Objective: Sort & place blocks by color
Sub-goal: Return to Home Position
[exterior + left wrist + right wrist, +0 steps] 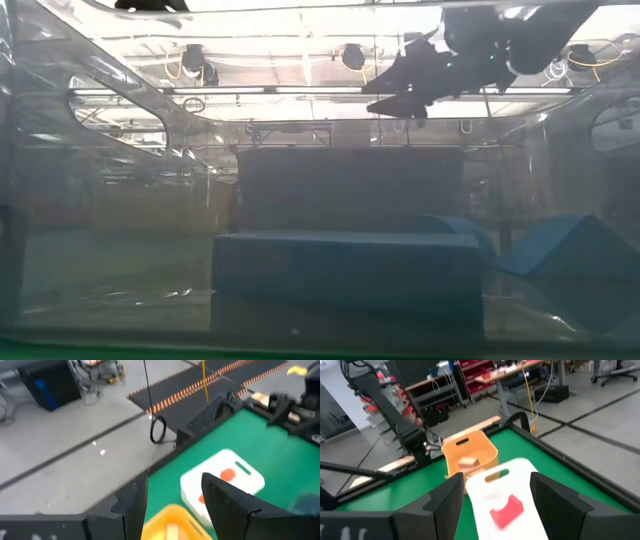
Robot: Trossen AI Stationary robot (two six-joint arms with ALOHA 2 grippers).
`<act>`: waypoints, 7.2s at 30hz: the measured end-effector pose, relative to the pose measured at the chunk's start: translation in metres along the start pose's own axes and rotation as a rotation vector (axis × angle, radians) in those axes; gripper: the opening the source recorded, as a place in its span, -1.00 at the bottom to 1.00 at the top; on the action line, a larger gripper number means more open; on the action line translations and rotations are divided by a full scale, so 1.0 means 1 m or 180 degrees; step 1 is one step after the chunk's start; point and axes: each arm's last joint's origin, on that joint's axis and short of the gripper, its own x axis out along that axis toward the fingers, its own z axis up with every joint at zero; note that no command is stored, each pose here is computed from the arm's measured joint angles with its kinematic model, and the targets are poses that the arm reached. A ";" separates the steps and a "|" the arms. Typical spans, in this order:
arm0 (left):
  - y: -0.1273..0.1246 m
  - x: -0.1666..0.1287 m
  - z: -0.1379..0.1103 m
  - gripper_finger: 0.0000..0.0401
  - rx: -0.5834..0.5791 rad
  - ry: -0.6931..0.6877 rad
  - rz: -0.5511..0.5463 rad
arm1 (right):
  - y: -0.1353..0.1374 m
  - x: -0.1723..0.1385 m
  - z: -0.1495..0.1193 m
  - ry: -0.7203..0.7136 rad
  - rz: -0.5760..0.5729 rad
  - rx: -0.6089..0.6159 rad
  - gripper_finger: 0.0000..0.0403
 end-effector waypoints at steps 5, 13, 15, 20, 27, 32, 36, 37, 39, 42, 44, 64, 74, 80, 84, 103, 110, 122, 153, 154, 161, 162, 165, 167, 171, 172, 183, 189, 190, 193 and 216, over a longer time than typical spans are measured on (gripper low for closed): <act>0.003 -0.010 -0.028 -0.07 -0.0199 0.0082 -0.0092 | 0.007 -0.017 0.007 0.0101 -0.0030 0.0074 0.10; 0.003 0.000 -0.081 -0.07 -0.0462 -0.0152 -0.0368 | 0.016 -0.036 0.017 0.0052 -0.0015 0.0200 0.10; 0.001 0.005 -0.092 -0.07 -0.0476 -0.0264 -0.0466 | 0.017 -0.039 0.019 0.0042 -0.0012 0.0201 0.10; -0.006 0.020 -0.115 -0.07 -0.0504 -0.0557 -0.0725 | 0.018 -0.043 0.020 0.0051 -0.0013 0.0205 0.10; -0.022 0.049 -0.147 -0.07 -0.0483 -0.0936 -0.1122 | 0.018 -0.043 0.017 0.0155 -0.0045 0.0234 0.10; -0.028 0.066 -0.171 -0.07 -0.0678 -0.1104 -0.1293 | 0.015 -0.044 0.009 0.0223 -0.0074 0.0254 0.10; -0.028 0.076 -0.190 -0.07 -0.0841 -0.1089 -0.1354 | 0.010 -0.045 -0.005 0.0288 -0.0267 0.0335 0.10; -0.028 0.079 -0.195 -0.07 -0.0880 -0.1049 -0.1352 | 0.009 -0.045 -0.009 0.0312 -0.0297 0.0374 0.10; -0.027 0.083 -0.204 -0.07 -0.0972 -0.1004 -0.1360 | 0.007 -0.046 -0.018 0.0313 -0.0304 0.0439 0.10; -0.026 0.087 -0.214 -0.07 -0.1075 -0.0985 -0.1379 | 0.004 -0.048 -0.028 0.0188 -0.0260 0.0535 0.10; -0.025 0.091 -0.221 -0.07 -0.1096 -0.0964 -0.1376 | 0.002 -0.051 -0.036 0.0118 -0.0234 0.0579 0.10; -0.020 0.103 -0.255 -0.07 -0.1317 -0.0640 -0.1292 | -0.011 -0.086 -0.105 -0.0347 -0.0287 0.1037 0.10; -0.018 0.106 -0.264 -0.07 -0.1245 -0.0382 -0.1146 | -0.013 -0.090 -0.115 -0.0253 -0.0328 0.1150 0.10; -0.017 0.107 -0.268 -0.07 -0.1167 -0.0293 -0.1082 | -0.013 -0.091 -0.117 -0.0221 -0.0340 0.1208 0.10; -0.016 0.108 -0.272 -0.07 -0.1119 -0.0184 -0.0982 | -0.013 -0.091 -0.117 -0.0215 -0.0349 0.1210 0.10; -0.015 0.108 -0.273 -0.07 -0.0770 -0.0185 -0.0947 | -0.014 -0.091 -0.117 -0.0206 -0.0356 0.1181 0.10; -0.015 0.108 -0.273 -0.07 -0.0769 -0.0187 -0.0948 | -0.014 -0.091 -0.117 -0.0206 -0.0356 0.1185 0.10; -0.012 0.095 -0.263 -0.07 -0.0950 -0.0586 -0.1150 | -0.013 -0.092 -0.116 -0.0244 -0.0337 0.1177 0.10; 0.001 0.062 -0.243 -0.07 -0.1408 -0.1583 -0.1601 | 0.017 -0.139 -0.062 -0.1749 0.0463 0.0810 0.10; 0.001 0.062 -0.243 -0.07 -0.1413 -0.1594 -0.1606 | 0.017 -0.140 -0.061 -0.1775 0.0477 0.0803 0.10; 0.001 0.062 -0.242 -0.07 -0.1425 -0.1618 -0.1617 | 0.019 -0.145 -0.058 -0.1896 0.0542 0.0770 0.10; 0.001 0.061 -0.242 -0.07 -0.1427 -0.1624 -0.1619 | 0.020 -0.147 -0.058 -0.1921 0.0556 0.0764 0.10; 0.001 0.062 -0.242 -0.07 -0.1424 -0.1617 -0.1616 | 0.022 -0.152 -0.055 -0.2033 0.0617 0.0733 0.10; 0.001 0.062 -0.242 -0.07 -0.1424 -0.1618 -0.1617 | 0.024 -0.155 -0.053 -0.2113 0.0660 0.0711 0.10; 0.002 0.062 -0.242 -0.07 -0.1430 -0.1626 -0.1591 | 0.025 -0.158 -0.052 -0.2177 0.0695 0.0694 0.10; 0.002 0.062 -0.242 -0.07 -0.1433 -0.1630 -0.1578 | 0.025 -0.158 -0.052 -0.2186 0.0699 0.0691 0.10; 0.003 0.062 -0.242 -0.07 -0.1438 -0.1638 -0.1555 | 0.025 -0.159 -0.052 -0.2208 0.0713 0.0685 0.10; 0.003 0.062 -0.242 -0.07 -0.1438 -0.1638 -0.1555 | 0.025 -0.159 -0.052 -0.2208 0.0713 0.0685 0.10; 0.003 0.062 -0.242 -0.07 -0.1438 -0.1638 -0.1555 | 0.025 -0.159 -0.052 -0.2209 0.0712 0.0685 0.10; 0.003 0.062 -0.242 -0.07 -0.1438 -0.1638 -0.1555 | 0.025 -0.159 -0.052 -0.2209 0.0712 0.0685 0.10; 0.003 0.063 -0.242 -0.07 -0.1438 -0.1637 -0.1555 | 0.025 -0.159 -0.052 -0.2210 0.0713 0.0685 0.10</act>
